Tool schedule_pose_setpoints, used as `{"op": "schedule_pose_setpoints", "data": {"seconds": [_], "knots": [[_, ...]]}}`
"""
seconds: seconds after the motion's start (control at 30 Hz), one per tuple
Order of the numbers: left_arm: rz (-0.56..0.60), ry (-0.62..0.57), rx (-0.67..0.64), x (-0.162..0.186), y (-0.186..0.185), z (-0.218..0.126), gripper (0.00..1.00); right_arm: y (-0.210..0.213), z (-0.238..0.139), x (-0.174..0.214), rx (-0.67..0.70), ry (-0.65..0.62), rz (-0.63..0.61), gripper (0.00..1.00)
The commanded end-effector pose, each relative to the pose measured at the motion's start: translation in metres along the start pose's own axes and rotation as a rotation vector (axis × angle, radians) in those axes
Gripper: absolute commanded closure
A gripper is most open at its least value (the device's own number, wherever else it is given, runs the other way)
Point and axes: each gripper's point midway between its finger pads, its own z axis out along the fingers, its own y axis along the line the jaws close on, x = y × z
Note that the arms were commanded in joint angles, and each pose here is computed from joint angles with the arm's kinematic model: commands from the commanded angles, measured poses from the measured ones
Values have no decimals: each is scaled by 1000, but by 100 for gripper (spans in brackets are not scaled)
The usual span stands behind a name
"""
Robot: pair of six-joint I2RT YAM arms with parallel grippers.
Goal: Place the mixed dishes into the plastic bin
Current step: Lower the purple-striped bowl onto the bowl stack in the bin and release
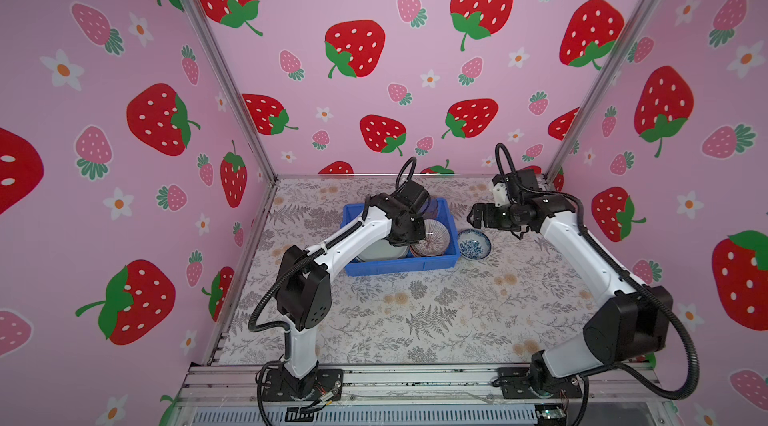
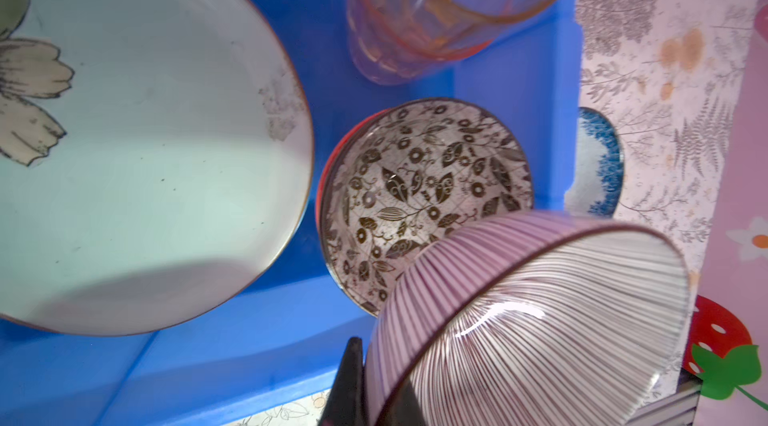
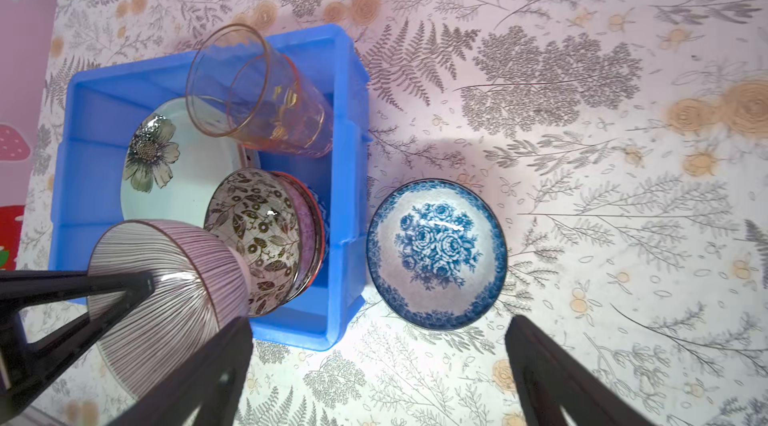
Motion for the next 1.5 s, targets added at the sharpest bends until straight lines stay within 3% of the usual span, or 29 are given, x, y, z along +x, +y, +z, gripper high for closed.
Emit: {"op": "schedule_pose_setpoints", "data": {"seconds": [0.0,0.93,1.13,1.47], "knots": [[-29,-42,39,-10,0,-14,100,-3,-4,3,-8,-15,15,2],[-70,6,109,-25,-15,27,100,-21,18,19,-23,44,43,2],[-70,13,109,-24,-15,30,83,-23,22,22,-24,54,49,2],[-72,26,101,-19,-12,35,80,-27,28,27,-22,68,54,2]]}}
